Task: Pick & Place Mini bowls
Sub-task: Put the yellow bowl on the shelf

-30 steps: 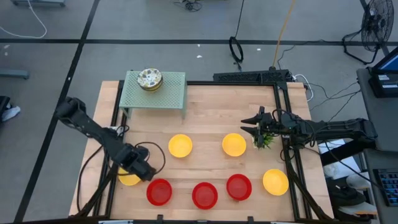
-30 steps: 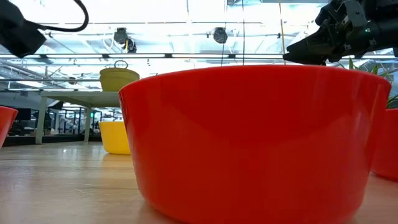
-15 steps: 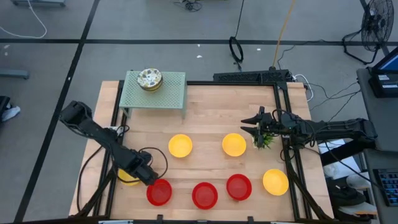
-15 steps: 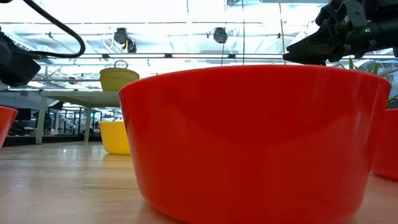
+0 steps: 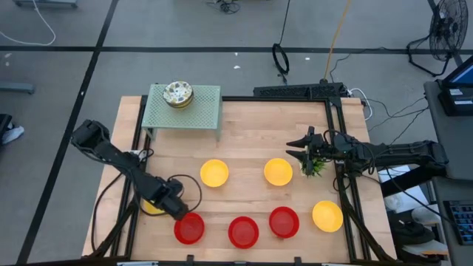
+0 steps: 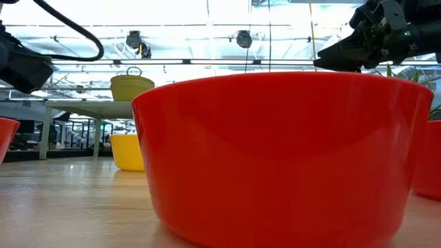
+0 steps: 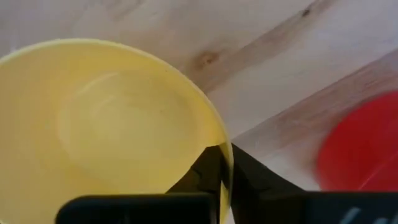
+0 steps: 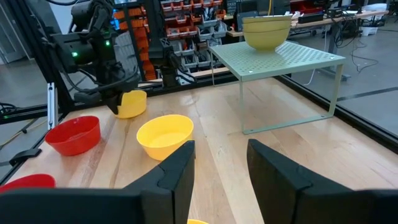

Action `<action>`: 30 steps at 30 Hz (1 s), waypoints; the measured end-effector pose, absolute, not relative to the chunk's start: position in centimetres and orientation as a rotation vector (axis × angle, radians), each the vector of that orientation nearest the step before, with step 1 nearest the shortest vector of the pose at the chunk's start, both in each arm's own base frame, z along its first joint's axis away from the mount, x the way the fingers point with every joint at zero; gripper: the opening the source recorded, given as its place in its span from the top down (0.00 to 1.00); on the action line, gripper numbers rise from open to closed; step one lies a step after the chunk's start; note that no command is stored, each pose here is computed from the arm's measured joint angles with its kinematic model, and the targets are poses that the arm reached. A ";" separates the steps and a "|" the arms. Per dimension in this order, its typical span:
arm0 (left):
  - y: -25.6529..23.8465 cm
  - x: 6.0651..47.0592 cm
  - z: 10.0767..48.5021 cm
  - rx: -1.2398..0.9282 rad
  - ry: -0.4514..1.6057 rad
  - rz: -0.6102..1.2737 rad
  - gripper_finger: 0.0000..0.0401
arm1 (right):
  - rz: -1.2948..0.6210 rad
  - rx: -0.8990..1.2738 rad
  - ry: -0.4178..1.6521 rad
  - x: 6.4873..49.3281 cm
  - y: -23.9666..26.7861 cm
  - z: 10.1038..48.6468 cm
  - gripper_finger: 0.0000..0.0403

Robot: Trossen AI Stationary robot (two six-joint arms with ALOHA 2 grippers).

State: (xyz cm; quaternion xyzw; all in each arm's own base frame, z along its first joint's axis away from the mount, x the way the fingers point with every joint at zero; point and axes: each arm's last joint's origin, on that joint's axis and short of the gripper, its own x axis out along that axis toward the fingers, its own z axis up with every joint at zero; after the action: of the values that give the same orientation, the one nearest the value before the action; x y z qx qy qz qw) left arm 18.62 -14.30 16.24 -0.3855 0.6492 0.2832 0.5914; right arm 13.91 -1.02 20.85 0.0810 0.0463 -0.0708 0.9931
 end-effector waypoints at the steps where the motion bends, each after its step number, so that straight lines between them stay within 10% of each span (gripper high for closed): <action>1: -14.3 18.7 16.3 -0.887 1.511 0.643 0.96 | -0.142 0.162 0.093 13.9 -1.0 20.8 0.66; 14: -11.5 23.3 21.0 -0.627 1.355 0.445 0.99 | -0.146 0.208 0.116 13.9 -1.0 20.6 0.66; 30: -4.8 23.9 31.2 -0.249 1.334 0.733 0.98 | -0.279 0.205 0.095 13.8 -1.4 20.7 0.66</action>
State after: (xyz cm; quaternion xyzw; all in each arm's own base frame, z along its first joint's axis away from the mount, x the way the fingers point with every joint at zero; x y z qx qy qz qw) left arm 23.93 -4.84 31.16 -0.1125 0.6028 0.3310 0.7172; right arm 13.82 -1.40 20.67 0.1021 0.0470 -0.1386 0.9840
